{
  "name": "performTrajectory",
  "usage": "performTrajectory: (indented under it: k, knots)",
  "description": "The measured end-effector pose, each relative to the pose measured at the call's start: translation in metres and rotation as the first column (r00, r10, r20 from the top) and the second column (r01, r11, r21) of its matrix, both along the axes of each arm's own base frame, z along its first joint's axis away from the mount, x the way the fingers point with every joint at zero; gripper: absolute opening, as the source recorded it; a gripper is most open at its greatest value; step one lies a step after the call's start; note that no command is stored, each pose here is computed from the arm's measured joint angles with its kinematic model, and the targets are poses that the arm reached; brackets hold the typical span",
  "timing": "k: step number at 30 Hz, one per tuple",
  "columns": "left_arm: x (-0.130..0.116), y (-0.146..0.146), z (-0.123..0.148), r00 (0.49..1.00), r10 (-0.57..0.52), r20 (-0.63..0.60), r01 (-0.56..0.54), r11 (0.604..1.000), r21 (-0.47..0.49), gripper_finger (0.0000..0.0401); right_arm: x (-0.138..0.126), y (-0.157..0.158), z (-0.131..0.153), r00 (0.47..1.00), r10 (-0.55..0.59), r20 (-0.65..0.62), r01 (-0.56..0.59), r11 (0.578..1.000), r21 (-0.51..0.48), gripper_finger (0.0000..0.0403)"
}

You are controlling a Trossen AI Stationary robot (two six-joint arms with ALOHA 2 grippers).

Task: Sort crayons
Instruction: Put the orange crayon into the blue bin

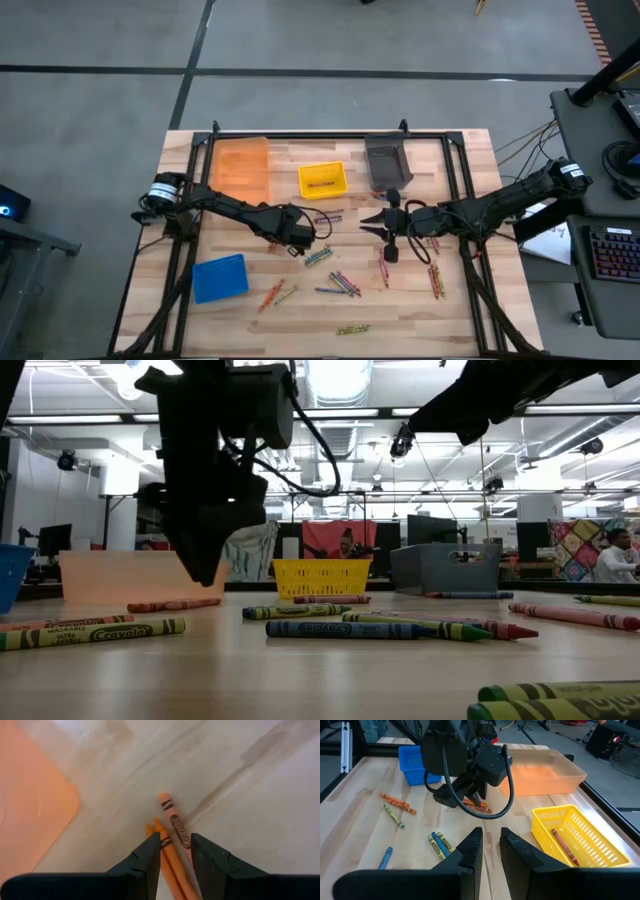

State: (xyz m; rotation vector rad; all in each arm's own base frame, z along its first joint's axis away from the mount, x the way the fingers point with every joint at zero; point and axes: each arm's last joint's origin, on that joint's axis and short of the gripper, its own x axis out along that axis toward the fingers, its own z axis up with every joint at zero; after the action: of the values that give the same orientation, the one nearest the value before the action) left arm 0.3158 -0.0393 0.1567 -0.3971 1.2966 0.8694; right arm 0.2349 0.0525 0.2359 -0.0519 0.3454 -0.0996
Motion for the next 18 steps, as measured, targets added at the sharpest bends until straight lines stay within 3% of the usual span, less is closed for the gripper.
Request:
performTrajectory:
  k: [18]
  knots:
    - [0.0002, 0.0003, -0.0082, 0.999, 0.013, 0.05, -0.014, 1.0, 0.005, 0.0091, 0.0001, -0.0011, 0.0, 1.0, -0.016, 0.0, 0.016, 1.0, -0.012, 0.0059]
